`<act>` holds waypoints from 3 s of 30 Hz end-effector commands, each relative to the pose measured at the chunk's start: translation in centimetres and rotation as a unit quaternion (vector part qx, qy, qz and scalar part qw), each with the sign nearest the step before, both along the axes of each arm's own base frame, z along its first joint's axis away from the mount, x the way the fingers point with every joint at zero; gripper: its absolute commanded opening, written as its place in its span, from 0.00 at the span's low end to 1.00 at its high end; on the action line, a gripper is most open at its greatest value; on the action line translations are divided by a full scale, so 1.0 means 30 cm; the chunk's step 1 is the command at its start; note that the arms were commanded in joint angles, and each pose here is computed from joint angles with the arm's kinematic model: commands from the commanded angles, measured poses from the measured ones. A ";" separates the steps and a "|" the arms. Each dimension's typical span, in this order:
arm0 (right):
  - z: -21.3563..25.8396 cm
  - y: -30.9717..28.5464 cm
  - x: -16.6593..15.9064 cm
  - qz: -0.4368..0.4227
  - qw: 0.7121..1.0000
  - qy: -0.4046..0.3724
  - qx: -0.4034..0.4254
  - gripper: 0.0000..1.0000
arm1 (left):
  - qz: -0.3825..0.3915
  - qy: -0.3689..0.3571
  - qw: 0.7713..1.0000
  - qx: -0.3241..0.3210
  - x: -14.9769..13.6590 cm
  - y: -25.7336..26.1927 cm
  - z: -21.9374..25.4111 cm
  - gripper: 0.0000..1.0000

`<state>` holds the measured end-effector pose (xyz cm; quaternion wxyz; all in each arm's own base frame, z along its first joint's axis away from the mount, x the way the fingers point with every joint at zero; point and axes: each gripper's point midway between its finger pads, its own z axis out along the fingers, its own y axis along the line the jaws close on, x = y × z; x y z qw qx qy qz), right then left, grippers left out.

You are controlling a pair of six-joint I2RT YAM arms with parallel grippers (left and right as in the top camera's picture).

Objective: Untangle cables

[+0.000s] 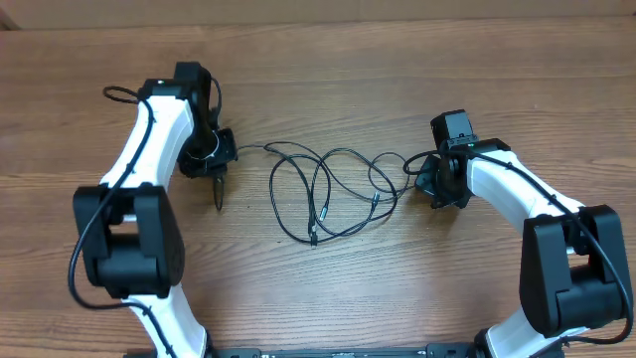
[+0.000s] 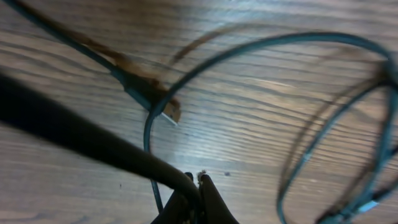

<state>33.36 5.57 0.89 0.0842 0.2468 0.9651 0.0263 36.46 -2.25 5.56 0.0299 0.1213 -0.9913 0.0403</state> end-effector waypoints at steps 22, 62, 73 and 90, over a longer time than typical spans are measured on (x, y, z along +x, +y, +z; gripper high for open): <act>0.414 0.455 0.175 0.246 0.936 -0.108 0.229 0.70 | -0.022 0.038 0.999 -0.008 0.049 -0.018 -0.237 0.63; 0.051 0.745 -0.048 0.389 0.912 0.003 0.132 0.04 | 0.055 0.006 0.991 -0.121 0.087 -0.148 -0.054 0.49; 0.007 0.502 -0.124 0.357 0.929 0.102 -0.007 0.05 | 0.032 -0.009 0.998 -0.050 0.126 -0.081 0.104 0.46; 0.132 0.879 -0.032 0.486 0.843 -0.066 0.222 0.72 | -0.041 0.034 0.998 -0.023 0.040 -0.059 0.096 0.62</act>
